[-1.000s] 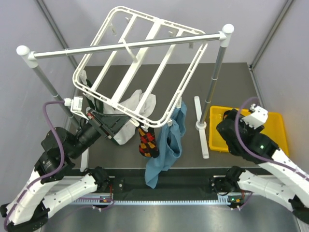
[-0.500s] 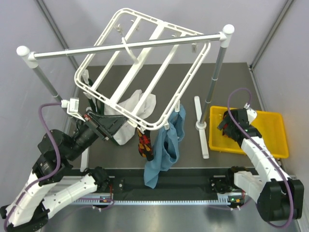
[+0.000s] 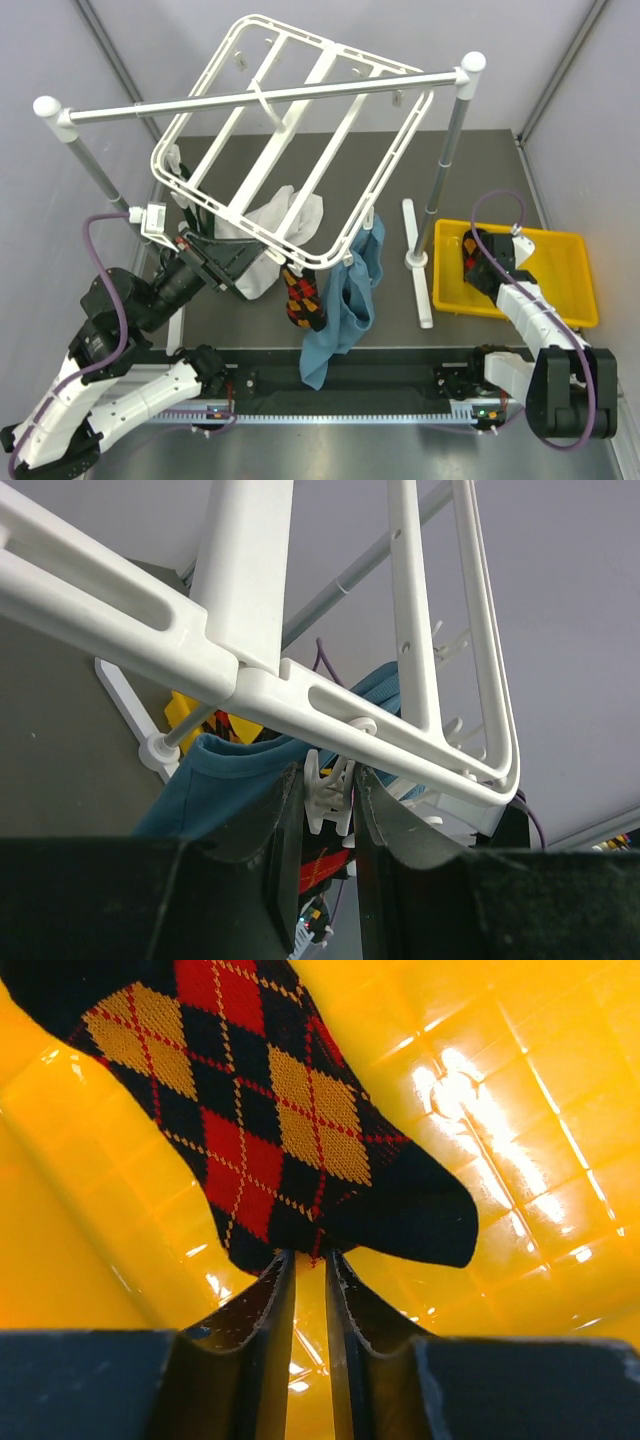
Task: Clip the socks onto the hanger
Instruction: Pick up the sock from the bin.
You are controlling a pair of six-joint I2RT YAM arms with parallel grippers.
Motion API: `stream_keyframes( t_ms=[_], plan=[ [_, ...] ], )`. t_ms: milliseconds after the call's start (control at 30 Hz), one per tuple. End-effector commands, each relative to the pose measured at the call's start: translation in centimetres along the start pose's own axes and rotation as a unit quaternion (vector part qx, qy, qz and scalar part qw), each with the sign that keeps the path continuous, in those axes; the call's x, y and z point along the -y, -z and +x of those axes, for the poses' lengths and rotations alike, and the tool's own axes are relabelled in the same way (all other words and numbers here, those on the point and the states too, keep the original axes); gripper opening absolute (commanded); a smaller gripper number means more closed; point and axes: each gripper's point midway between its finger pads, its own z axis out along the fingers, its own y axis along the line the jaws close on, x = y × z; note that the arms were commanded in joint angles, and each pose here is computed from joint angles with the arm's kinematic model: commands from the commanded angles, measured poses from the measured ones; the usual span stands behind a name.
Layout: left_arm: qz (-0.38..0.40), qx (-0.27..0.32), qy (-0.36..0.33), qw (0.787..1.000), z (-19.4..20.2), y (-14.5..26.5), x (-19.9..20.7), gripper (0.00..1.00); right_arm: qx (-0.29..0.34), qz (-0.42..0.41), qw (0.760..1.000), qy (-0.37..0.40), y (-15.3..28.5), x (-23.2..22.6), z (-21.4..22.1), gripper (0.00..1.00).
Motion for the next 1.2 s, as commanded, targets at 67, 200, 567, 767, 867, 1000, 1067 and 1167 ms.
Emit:
stream_keyframes(
  t_ms=[67, 200, 567, 767, 867, 1000, 1067, 1167],
  plan=[
    [0.009, 0.001, -0.005, 1.0, 0.0, -0.1, 0.3, 0.0, 0.078, -0.039, 0.996, -0.01, 2.8, -1.8, -5.4, 0.1],
    [0.015, -0.002, -0.006, 1.0, 0.0, 0.0, 0.6, 0.0, 0.134, -0.072, 0.988, -0.01, 6.9, -2.6, -9.0, 0.0],
    [0.024, 0.001, -0.004, 1.0, 0.0, 0.1, 0.8, 0.0, 0.126, -0.078, 0.989, 0.006, 8.2, -3.3, -10.0, 0.59],
    [0.027, 0.003, -0.001, 1.0, -0.1, 0.3, 0.9, 0.0, 0.096, -0.057, 0.993, -0.024, 3.9, -2.8, -7.3, 0.82],
    [0.03, 0.002, -0.001, 1.0, -0.1, 0.3, 1.1, 0.0, 0.061, -0.028, 0.997, -0.032, 1.6, -2.0, -5.3, 0.81],
    [0.031, 0.001, 0.0, 1.0, 0.1, 0.3, 1.0, 0.0, 0.039, 0.005, 0.999, -0.034, -0.4, -1.1, -3.9, 0.77],
    [0.03, -0.001, -0.001, 1.0, 0.2, 0.3, 0.9, 0.0, 0.038, 0.007, 0.999, -0.035, -1.2, -1.0, -3.5, 0.75],
    [0.03, -0.002, -0.002, 1.0, 0.2, 0.2, 0.8, 0.0, 0.032, 0.017, 0.999, -0.037, -1.9, -0.7, -3.3, 0.68]
  ],
)
